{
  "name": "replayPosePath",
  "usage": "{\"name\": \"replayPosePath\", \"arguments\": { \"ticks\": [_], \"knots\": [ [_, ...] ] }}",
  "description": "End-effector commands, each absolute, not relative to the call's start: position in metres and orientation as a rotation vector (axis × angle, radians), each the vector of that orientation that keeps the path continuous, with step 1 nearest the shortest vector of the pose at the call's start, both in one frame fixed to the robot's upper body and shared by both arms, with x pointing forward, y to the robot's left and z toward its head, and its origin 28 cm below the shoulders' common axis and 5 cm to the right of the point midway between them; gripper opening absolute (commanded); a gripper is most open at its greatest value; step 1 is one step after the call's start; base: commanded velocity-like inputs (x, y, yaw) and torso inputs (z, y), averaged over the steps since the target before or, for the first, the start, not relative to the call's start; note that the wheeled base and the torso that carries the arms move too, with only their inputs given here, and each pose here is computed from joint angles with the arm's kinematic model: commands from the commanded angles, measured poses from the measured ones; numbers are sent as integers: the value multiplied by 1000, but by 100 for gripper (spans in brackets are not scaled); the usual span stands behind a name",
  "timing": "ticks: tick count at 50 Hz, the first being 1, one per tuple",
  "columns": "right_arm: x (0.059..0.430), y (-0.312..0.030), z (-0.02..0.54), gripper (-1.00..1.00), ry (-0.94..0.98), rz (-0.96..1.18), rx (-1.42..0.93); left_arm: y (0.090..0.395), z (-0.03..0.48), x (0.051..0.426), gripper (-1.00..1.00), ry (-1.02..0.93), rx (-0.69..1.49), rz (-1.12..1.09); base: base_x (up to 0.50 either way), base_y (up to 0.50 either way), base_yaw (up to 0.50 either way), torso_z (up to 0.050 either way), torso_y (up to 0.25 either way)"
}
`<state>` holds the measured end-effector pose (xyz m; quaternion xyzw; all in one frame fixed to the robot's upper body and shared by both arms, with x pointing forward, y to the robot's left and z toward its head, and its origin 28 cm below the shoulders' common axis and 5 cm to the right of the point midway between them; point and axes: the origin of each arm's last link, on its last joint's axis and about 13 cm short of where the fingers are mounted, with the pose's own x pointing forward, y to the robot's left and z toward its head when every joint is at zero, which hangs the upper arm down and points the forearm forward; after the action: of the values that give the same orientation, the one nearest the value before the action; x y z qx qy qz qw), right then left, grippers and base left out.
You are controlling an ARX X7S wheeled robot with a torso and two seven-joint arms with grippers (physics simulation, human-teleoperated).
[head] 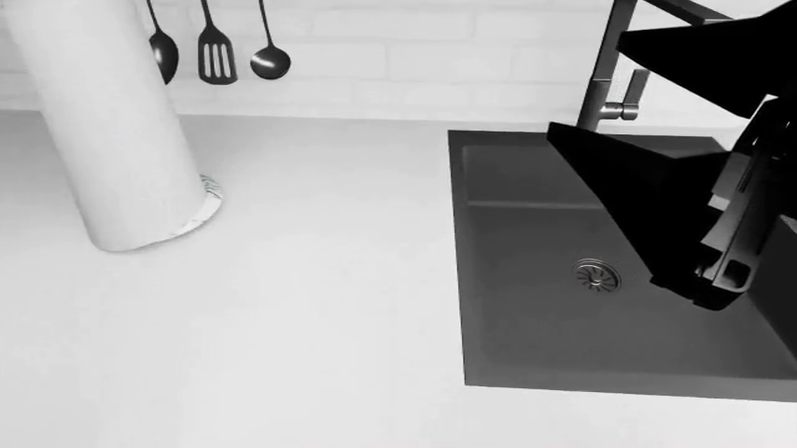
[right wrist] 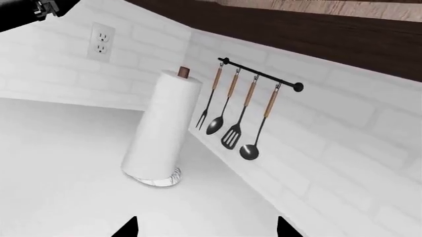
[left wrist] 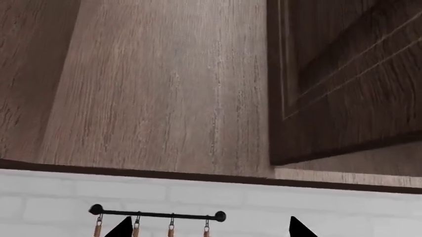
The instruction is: Pick the celery, carrot from the counter and place them in the cabinet. Then close the cabinet.
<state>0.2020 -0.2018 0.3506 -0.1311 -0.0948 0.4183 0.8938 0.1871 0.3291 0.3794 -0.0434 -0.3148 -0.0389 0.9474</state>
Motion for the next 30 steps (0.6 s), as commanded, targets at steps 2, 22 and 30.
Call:
{"name": "replayPosePath", "arguments": {
  "ticks": [2, 22, 30],
  "knots": [
    [202, -200, 352, 100, -199, 872, -272, 327, 400, 189, 100, -684, -120, -120, 0, 0, 0, 0, 0],
    [203, -200, 350, 100, -198, 876, -270, 325, 422, 174, 100, -754, -232, -84, 0, 0, 0, 0, 0],
    [203, -199, 350, 100, -198, 876, -270, 325, 427, 173, 100, -768, -239, -68, 0, 0, 0, 0, 0]
  ]
}}
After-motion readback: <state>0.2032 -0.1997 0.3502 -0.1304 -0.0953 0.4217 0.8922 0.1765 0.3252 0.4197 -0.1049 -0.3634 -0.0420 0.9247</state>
